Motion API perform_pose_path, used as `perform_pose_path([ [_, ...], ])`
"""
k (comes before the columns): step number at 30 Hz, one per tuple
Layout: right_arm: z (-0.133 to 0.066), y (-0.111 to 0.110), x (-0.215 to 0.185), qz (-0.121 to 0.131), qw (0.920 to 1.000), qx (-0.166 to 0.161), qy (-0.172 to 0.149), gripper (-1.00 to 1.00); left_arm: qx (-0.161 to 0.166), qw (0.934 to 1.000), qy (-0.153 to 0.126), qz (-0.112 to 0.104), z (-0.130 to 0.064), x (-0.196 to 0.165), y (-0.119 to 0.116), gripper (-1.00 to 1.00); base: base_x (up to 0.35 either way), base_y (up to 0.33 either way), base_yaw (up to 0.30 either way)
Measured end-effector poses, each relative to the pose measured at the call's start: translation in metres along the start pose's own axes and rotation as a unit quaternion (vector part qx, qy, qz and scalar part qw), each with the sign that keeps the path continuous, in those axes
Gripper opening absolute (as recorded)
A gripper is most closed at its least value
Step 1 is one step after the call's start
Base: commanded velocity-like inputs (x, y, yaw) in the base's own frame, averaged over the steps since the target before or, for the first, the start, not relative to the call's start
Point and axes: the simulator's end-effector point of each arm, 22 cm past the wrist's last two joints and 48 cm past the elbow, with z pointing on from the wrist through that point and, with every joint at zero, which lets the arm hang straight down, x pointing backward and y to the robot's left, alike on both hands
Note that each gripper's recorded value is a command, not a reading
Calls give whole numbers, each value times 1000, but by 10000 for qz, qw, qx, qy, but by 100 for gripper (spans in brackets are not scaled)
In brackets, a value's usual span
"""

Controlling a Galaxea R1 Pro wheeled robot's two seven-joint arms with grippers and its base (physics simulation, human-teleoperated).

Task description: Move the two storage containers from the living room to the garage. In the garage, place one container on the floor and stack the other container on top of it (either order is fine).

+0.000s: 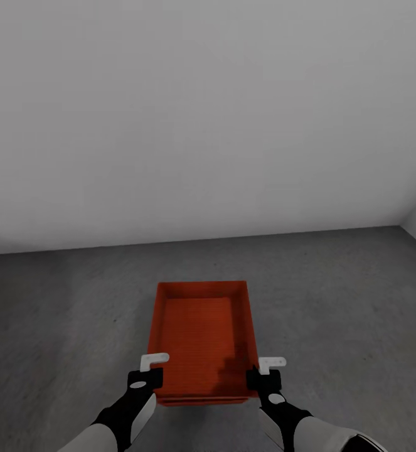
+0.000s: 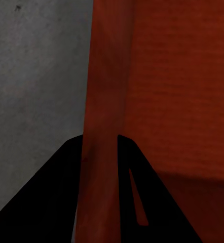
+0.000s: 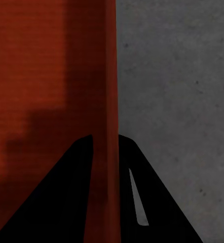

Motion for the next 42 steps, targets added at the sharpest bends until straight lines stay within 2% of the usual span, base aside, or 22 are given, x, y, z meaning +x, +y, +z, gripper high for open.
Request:
perform_pose_path([
  [11,0,0,0,-1,10000,0,0,-100,0,10000,-1,-1,0,0,0,-100,-1,0,125],
  [32,0,0,1,-9,10000,0,15,-100,-3,10000,15,3,0,1,0,-100,0,-1,4],
  [42,0,0,0,-3,10000,-1,2,-100,0,10000,2,1,0,1,0,-100,0,-132,0],
])
